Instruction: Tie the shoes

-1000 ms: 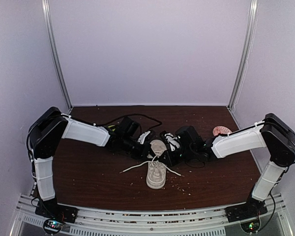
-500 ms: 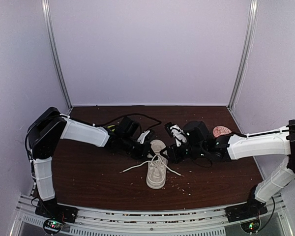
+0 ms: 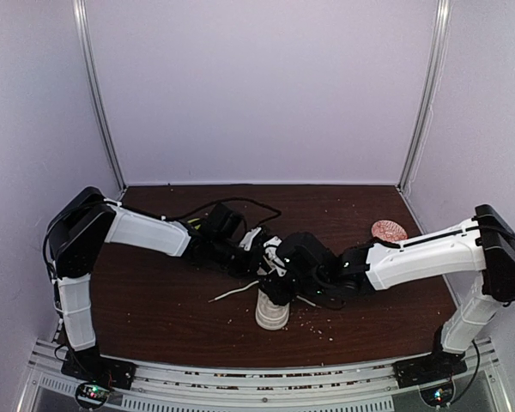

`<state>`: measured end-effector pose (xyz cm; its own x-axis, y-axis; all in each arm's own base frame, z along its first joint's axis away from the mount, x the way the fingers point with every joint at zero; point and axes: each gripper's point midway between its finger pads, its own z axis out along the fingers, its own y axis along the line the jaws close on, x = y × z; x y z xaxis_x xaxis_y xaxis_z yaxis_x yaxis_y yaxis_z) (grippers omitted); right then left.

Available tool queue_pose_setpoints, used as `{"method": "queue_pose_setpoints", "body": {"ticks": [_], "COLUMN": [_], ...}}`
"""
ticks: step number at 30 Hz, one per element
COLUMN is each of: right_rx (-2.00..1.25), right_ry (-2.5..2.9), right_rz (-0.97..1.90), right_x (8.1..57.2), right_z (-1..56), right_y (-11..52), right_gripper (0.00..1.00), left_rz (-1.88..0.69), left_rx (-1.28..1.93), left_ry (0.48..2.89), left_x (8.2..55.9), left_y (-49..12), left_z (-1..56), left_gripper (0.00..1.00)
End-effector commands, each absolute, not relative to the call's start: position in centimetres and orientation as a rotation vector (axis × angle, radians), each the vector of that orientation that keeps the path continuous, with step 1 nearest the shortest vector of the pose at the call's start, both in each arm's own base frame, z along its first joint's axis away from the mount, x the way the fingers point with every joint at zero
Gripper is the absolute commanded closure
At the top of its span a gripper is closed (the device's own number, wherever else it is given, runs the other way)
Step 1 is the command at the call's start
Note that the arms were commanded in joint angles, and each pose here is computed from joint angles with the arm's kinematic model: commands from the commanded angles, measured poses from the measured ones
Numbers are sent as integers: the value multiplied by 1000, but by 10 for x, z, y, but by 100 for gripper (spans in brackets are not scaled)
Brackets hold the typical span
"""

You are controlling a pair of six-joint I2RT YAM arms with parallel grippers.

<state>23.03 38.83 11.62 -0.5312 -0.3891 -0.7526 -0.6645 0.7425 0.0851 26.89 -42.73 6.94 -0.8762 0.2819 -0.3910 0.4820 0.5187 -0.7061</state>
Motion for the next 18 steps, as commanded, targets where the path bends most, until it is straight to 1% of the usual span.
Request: {"method": "queue_pose_setpoints", "body": {"ticks": [1,5,8,10,12,13,14,15,18], "right_rx": [-788,-806,-806,-802,-794,-785,-772,-753,-665], "right_ry": [2197,2208,2221,2224,2229,2234,2238,2242,2243], "right_rz": [398,375,363,366,359,357,365,380,510], "right_x": [236,237,237,237,238,239,241,244,256], "right_z": [115,111,108,106,106,106,107,109,119], "right_y": [393,396,395,394,391,389,386,382,371], "right_gripper": [46,48,55,65,79,90,96,100,100], "left_rz": [-1297,-1296,-1292,-1286,-1277,-1272,-1268,-1264,-1239], "left_rx": [646,647,643,640,637,633,631,627,604], "left_ry": [2469,2470,2473,2472,2476,2479,2479,2481,2486], "left_x": [272,272,272,273,273,274,274,274,276], "left_y": [-431,-431,-430,-430,-429,-428,-428,-426,-422], "left_z": [85,84,84,84,83,82,82,82,80], "left_gripper": [100,100,100,100,100,100,100,100,100]}}
